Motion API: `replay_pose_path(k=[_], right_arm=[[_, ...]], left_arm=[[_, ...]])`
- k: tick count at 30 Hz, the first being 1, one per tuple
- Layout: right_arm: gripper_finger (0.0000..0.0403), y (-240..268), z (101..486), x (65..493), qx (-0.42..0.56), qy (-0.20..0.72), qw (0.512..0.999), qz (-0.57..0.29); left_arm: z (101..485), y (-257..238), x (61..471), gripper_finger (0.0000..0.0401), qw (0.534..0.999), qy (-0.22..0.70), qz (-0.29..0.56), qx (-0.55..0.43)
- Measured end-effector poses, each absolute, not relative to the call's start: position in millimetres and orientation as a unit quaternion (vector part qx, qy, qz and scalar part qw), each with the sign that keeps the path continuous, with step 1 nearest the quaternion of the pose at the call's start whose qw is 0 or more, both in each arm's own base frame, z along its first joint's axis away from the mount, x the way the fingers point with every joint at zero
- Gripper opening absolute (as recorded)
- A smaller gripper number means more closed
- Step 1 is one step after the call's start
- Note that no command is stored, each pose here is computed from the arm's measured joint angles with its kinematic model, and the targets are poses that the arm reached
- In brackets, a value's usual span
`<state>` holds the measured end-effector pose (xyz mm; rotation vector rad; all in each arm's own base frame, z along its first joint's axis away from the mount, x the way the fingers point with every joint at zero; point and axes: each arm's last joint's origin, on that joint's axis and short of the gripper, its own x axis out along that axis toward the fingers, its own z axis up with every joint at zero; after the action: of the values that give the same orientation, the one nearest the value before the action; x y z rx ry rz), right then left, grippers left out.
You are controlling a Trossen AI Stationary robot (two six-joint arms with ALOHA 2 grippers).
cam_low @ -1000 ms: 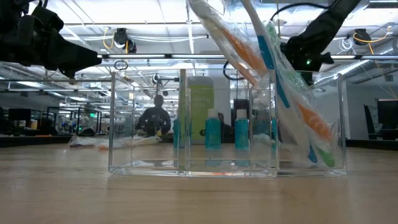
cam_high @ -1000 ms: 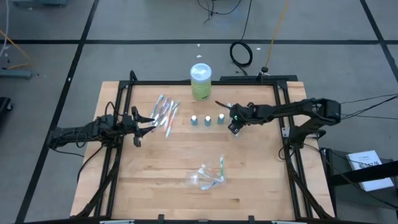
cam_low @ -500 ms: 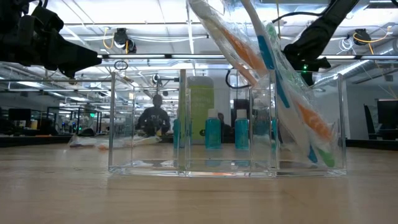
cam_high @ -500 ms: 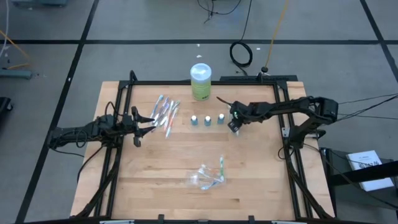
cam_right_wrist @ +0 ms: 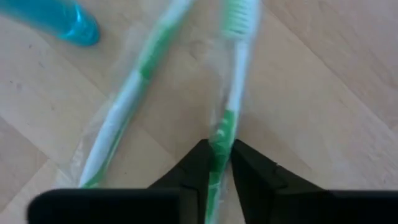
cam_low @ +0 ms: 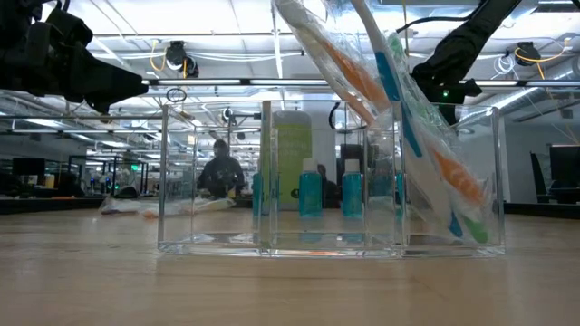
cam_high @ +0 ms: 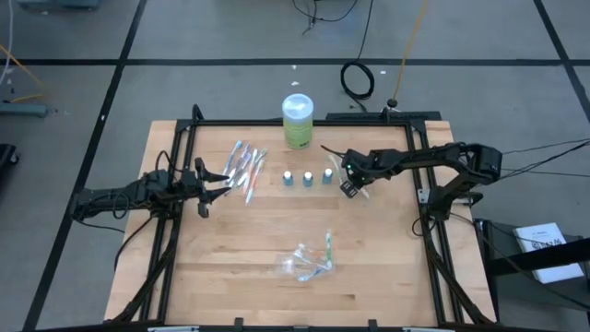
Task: Pick & Place toothbrushing station
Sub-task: Put the green toothbrush into the transparent organizer
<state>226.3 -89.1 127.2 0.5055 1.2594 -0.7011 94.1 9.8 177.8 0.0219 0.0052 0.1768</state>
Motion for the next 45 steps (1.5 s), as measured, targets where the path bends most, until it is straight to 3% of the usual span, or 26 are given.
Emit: replay_pose_path(k=[5, 11, 19, 29, 38, 45], right_arm=[[0.0011, -89, 131, 226, 0.216, 0.567, 0.733, -0.309], [0.0016, -84, 148, 221, 0.190, 0.547, 0.752, -0.313], [0.0011, -62, 196, 217, 0.156, 0.438, 0.831, -0.307], [0.0011, 12, 239, 216, 0.117, 0.300, 0.924, -0.206], [0.0011, 76, 244, 201, 0.067, 0.233, 0.948, -0.206], [0.0011, 122, 236, 193, 0.083, 0.110, 0.986, -0.098]], left_arm=[[178, 10, 94, 0.0166, 0.996, 0.002, 0.088, 0.011], [178, 10, 94, 0.0166, 0.996, 0.003, 0.088, 0.011], [178, 10, 94, 0.0166, 0.996, 0.003, 0.088, 0.011], [178, 10, 94, 0.0166, 0.996, 0.002, 0.088, 0.011], [178, 10, 94, 0.0166, 0.996, 0.003, 0.088, 0.011], [178, 10, 94, 0.0166, 0.996, 0.003, 0.088, 0.011]])
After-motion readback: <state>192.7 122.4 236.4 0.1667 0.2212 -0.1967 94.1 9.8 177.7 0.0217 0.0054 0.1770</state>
